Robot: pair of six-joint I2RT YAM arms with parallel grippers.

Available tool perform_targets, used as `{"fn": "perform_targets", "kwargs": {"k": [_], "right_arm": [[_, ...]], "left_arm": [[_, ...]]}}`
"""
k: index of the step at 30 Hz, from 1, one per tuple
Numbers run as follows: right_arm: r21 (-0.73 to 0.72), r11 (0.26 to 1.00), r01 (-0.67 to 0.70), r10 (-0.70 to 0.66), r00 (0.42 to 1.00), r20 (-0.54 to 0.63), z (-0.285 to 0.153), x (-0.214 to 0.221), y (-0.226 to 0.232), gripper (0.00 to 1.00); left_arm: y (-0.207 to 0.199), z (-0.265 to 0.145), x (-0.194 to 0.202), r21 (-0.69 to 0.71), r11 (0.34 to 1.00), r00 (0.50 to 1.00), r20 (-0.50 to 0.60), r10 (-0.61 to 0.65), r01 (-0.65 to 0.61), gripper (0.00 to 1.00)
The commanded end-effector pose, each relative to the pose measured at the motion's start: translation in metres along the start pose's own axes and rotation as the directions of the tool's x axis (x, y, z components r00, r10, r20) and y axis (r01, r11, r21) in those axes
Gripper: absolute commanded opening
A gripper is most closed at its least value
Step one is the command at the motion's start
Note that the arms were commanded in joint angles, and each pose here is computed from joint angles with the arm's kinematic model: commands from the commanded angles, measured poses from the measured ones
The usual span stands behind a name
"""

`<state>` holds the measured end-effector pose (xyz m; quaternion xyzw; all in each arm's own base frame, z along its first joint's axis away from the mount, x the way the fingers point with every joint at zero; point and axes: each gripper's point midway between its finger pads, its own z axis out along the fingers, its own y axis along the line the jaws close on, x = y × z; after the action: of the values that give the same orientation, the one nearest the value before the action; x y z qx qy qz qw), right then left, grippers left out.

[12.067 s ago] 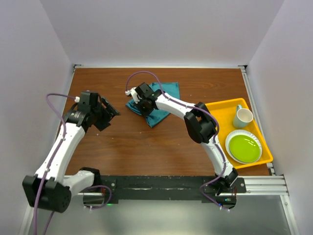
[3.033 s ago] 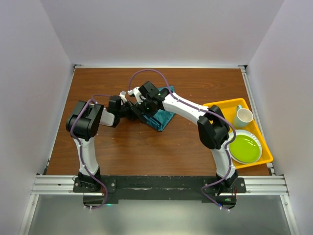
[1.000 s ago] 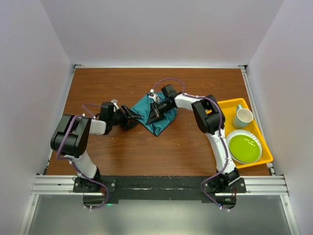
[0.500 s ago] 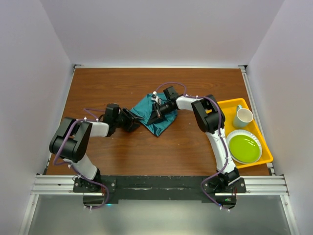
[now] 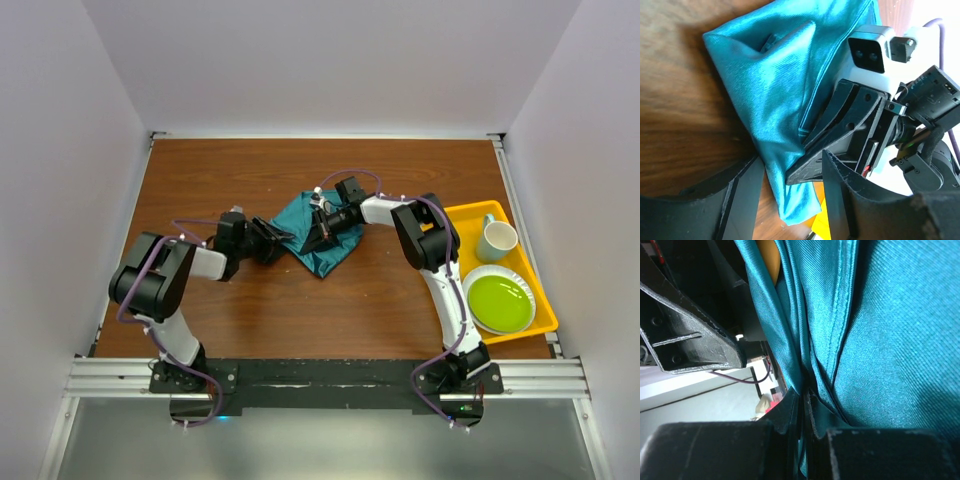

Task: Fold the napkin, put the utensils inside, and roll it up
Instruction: Roll the napkin with the utensil

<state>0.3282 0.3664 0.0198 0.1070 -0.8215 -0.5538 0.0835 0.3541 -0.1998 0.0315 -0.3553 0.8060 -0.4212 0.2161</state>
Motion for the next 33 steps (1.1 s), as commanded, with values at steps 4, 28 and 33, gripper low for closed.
{"fn": "perform_targets", "kwargs": {"k": [4, 28, 33], "right_arm": [[0.017, 0.998, -0.062, 0.062, 0.998, -0.023, 0.011, 0.007, -0.027, 0.00], [0.029, 0.999, -0.025, 0.026, 0.998, -0.053, 0.005, 0.009, -0.022, 0.03], [0.214, 0.975, 0.051, -0.037, 0.997, -0.069, -0.015, 0.005, -0.018, 0.26]], "left_arm": [[0.049, 0.007, 0.004, -0.137, 0.991, 1.000, 0.026, 0.006, -0.002, 0.56], [0.060, 0.016, 0.015, -0.190, 0.982, 1.000, 0.020, -0.014, 0.018, 0.00], [0.057, 0.014, 0.018, -0.241, 0.970, 1.000, -0.013, -0.020, 0.016, 0.00]]}}
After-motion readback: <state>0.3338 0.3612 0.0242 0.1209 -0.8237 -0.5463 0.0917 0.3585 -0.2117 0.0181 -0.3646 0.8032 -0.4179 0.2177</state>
